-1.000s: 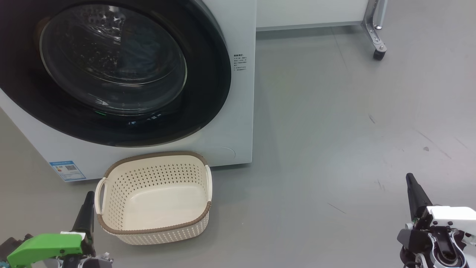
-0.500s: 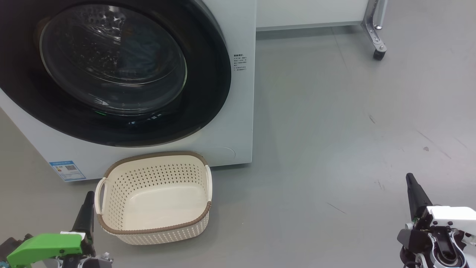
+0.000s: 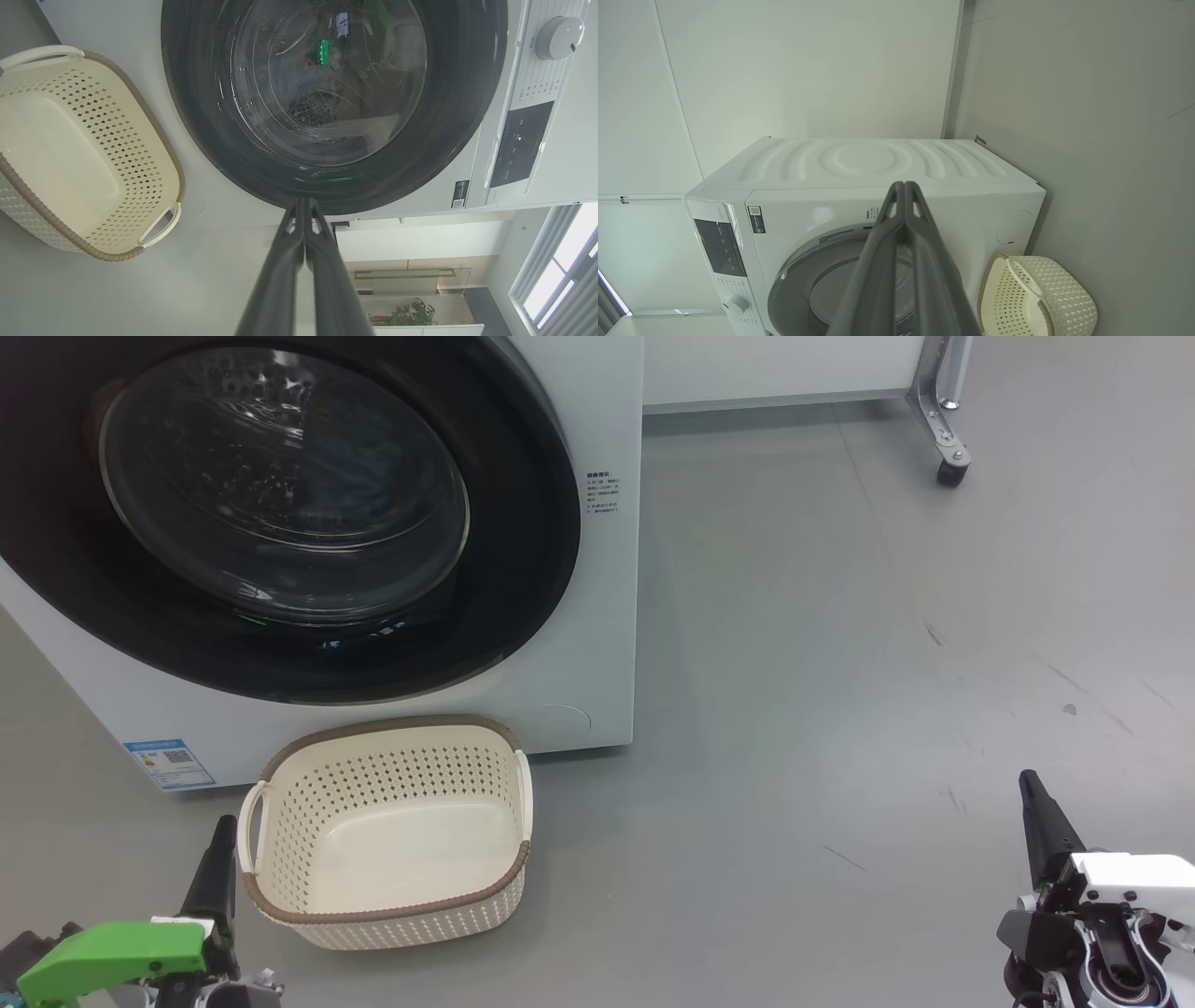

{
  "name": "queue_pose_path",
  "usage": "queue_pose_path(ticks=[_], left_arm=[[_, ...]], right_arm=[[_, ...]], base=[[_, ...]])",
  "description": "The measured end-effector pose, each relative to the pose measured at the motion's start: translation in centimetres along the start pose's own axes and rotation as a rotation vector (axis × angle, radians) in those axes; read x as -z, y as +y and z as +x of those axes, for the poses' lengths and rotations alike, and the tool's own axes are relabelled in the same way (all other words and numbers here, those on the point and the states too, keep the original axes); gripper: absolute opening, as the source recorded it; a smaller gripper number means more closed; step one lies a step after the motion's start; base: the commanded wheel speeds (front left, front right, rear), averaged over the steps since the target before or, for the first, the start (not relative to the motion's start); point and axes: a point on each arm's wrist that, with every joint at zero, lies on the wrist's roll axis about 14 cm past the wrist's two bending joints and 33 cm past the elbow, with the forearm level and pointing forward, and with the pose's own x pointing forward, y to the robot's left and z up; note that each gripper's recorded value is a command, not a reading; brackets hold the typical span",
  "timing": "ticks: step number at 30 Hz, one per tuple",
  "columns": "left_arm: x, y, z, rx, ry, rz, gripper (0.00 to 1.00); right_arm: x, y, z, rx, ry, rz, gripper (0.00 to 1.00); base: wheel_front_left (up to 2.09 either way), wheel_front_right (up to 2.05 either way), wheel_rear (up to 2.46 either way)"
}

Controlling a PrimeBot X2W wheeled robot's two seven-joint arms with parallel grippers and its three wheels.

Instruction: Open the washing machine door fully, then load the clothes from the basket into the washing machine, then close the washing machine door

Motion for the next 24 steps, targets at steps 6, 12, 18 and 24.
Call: queue_pose_path(ticks=[6, 12, 18, 24], left_arm=[[0.0, 0.0, 0.0, 0.0, 0.0, 0.0, 0.0], [-0.01, -0.01, 0.0, 0.0, 0.0, 0.0, 0.0], [0.02, -0.02, 0.0, 0.001, 0.002, 0.0, 0.0], [0.01, -0.02, 0.0, 0.001, 0.002, 0.0, 0.0]], right_arm=[[0.0, 0.0, 0.0, 0.0, 0.0, 0.0, 0.0], [0.01, 0.01, 0.0, 0.0, 0.0, 0.0, 0.0], [0.01, 0.01, 0.0, 0.0, 0.0, 0.0, 0.0], [0.01, 0.0, 0.0, 0.0, 0.0, 0.0, 0.0]], base=[[0.0, 0.0, 0.0], [0.0, 0.0, 0.0], [0.0, 0.0, 0.0], [0.0, 0.0, 0.0]])
